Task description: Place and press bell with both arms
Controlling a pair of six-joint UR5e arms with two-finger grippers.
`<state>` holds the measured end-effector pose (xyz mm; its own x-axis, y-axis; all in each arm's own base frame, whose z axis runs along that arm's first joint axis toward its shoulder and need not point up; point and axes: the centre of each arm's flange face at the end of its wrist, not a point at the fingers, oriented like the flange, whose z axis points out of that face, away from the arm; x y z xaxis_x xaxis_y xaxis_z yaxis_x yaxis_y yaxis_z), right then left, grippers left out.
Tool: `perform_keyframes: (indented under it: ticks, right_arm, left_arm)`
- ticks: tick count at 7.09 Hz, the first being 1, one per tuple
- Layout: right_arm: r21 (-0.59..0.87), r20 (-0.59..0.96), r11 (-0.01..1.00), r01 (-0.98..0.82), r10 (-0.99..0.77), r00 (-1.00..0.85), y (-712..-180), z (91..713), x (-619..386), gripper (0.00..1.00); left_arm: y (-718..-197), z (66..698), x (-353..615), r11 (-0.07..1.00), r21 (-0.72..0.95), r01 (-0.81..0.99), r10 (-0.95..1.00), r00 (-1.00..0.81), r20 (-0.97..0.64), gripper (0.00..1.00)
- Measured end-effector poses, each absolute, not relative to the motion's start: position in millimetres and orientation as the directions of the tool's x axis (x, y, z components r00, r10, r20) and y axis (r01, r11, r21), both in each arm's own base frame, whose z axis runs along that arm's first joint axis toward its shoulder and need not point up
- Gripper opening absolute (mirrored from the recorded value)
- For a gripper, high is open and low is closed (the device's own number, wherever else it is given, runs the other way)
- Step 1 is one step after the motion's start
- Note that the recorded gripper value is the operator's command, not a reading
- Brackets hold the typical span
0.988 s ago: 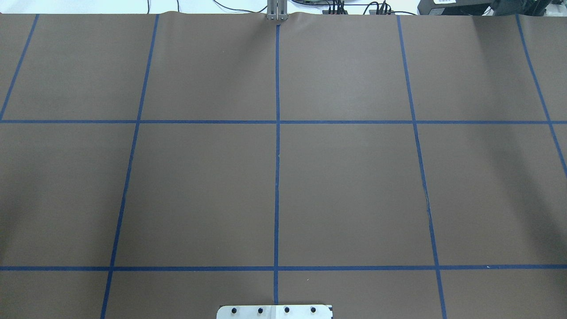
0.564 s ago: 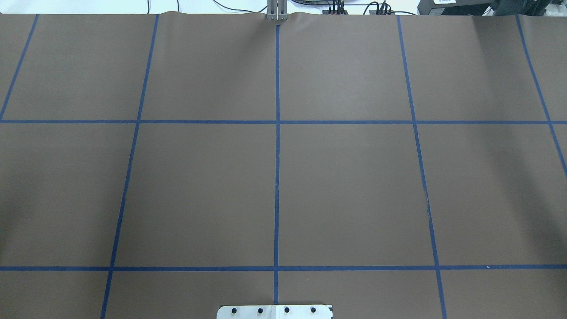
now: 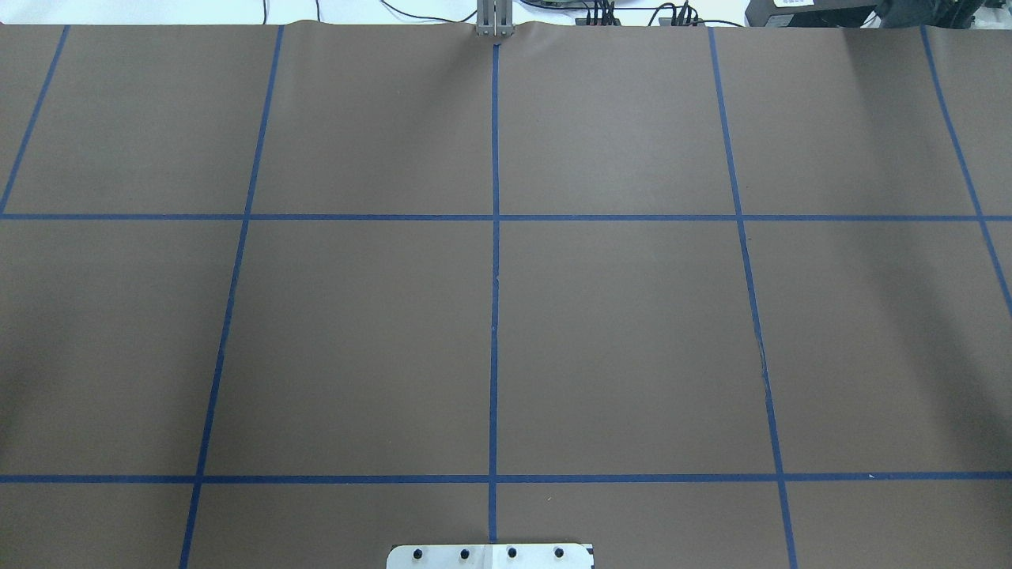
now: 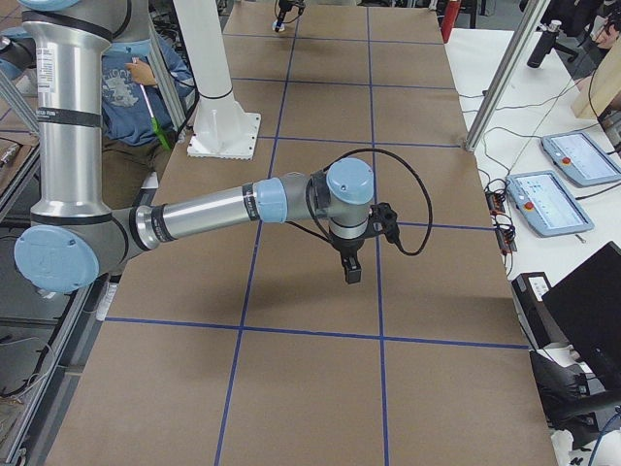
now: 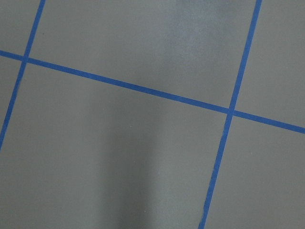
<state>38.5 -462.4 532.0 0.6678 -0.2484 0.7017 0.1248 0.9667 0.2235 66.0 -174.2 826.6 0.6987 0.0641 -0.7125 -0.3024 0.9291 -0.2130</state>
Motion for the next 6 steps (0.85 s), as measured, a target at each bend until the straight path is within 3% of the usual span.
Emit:
perform_keyframes:
  ticks: [6]
  right_arm:
    - [0.227, 0.702, 0.965, 0.131, -0.256, 0.665, -462.9, 531.1, 35.6, 1.0]
  left_arm:
    - [-191.4, 773.1, 86.3, 0.933, -0.139, -0.332, 0.087, 0.582, -0.809, 0.0]
